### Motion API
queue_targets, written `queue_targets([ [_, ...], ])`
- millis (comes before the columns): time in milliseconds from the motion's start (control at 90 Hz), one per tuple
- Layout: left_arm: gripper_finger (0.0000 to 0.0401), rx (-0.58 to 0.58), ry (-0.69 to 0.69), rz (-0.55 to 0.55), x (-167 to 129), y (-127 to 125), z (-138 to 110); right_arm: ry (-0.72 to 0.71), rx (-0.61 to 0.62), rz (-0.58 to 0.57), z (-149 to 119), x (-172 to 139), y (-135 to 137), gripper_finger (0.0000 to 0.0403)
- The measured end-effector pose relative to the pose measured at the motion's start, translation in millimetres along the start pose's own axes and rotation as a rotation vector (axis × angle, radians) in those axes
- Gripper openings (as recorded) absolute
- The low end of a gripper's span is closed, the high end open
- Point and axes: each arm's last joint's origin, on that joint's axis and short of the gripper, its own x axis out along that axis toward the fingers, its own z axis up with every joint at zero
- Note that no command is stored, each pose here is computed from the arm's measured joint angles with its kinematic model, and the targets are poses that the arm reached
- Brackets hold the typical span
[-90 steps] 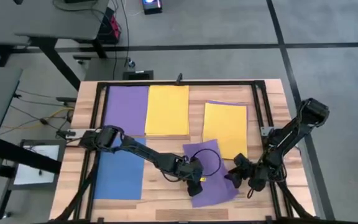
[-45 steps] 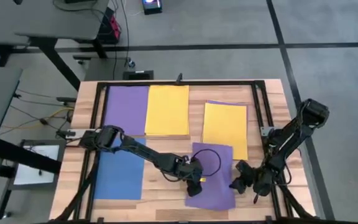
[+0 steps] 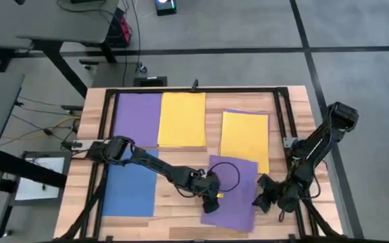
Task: Organize paper
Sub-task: Stack the purple colored paper on top of the other purple colored paper
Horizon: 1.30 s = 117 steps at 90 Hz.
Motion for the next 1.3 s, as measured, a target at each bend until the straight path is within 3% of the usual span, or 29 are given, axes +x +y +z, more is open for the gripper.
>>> queue_targets([
  [189,0.0082,0.016,0.001,0.001,-0.1,0.1,0.0,-0.084,0.093,-0.289,12.6,-19.5,-21.3,0.0142],
  [267,0.0082,0.018,0.000,0.003,0.1,1.3,0.9,-0.085,0.142,-0.355,12.7,-21.6,-28.9,0.0142],
  [400,0.0082,0.012,-0.004,0.002,0.4,3.1,2.9,-0.048,0.221,-0.292,3.4,-11.9,-26.8,0.0142],
  [689,0.0082,0.007,-0.027,-0.014,0.5,2.2,5.4,-0.156,0.317,-0.343,-0.6,9.8,-44.4,0.0177],
  [922,0.0082,0.012,-0.029,-0.016,0.5,2.0,5.6,-0.266,0.310,-0.282,5.2,13.4,-46.3,0.0205],
  [1300,0.0082,0.043,-0.031,-0.017,0.6,2.0,5.7,-0.362,0.287,-0.225,13.4,26.7,-43.9,0.0198],
])
